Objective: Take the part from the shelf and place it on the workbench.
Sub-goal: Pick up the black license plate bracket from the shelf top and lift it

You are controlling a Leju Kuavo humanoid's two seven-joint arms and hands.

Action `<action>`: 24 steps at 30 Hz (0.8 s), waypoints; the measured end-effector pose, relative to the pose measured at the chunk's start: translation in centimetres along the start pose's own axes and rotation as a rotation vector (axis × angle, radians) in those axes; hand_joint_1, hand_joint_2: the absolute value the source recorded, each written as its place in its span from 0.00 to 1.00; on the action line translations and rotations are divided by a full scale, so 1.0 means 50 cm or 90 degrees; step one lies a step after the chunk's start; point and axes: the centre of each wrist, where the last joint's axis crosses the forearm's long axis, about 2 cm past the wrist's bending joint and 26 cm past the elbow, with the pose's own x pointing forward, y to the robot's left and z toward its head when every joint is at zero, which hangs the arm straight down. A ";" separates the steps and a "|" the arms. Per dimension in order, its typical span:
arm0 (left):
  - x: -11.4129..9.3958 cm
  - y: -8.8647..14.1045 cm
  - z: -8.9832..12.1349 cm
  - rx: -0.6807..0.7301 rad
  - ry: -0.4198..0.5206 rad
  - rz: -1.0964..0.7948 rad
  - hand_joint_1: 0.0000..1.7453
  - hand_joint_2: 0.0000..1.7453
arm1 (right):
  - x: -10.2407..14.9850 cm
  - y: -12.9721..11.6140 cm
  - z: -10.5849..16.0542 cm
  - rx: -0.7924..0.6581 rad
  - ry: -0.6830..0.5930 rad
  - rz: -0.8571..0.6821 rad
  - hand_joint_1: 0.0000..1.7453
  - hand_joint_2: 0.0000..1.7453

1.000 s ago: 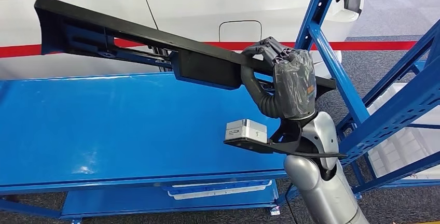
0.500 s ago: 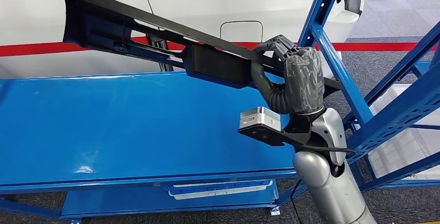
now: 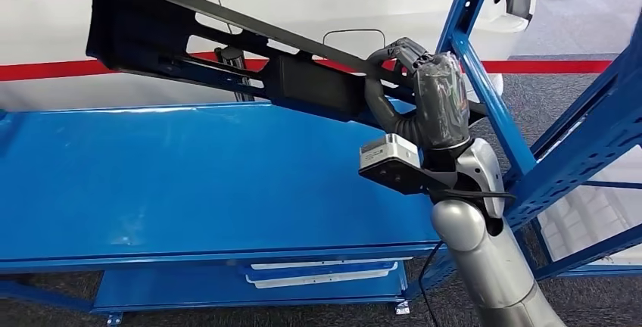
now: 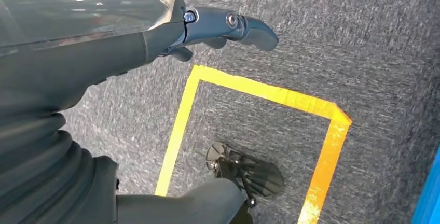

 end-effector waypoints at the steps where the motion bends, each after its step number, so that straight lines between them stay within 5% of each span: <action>1: -0.001 0.000 0.000 0.003 0.003 0.005 0.00 1.00 | -0.001 0.002 -0.002 0.000 0.000 -0.004 1.00 1.00; 17: -0.001 -0.001 0.001 0.028 0.026 0.044 0.00 1.00 | -0.013 0.047 -0.147 0.009 0.032 -0.028 1.00 1.00; 24: -0.005 -0.002 0.003 0.020 0.024 0.032 0.00 1.00 | -0.033 0.045 -0.150 -0.005 0.056 -0.036 1.00 1.00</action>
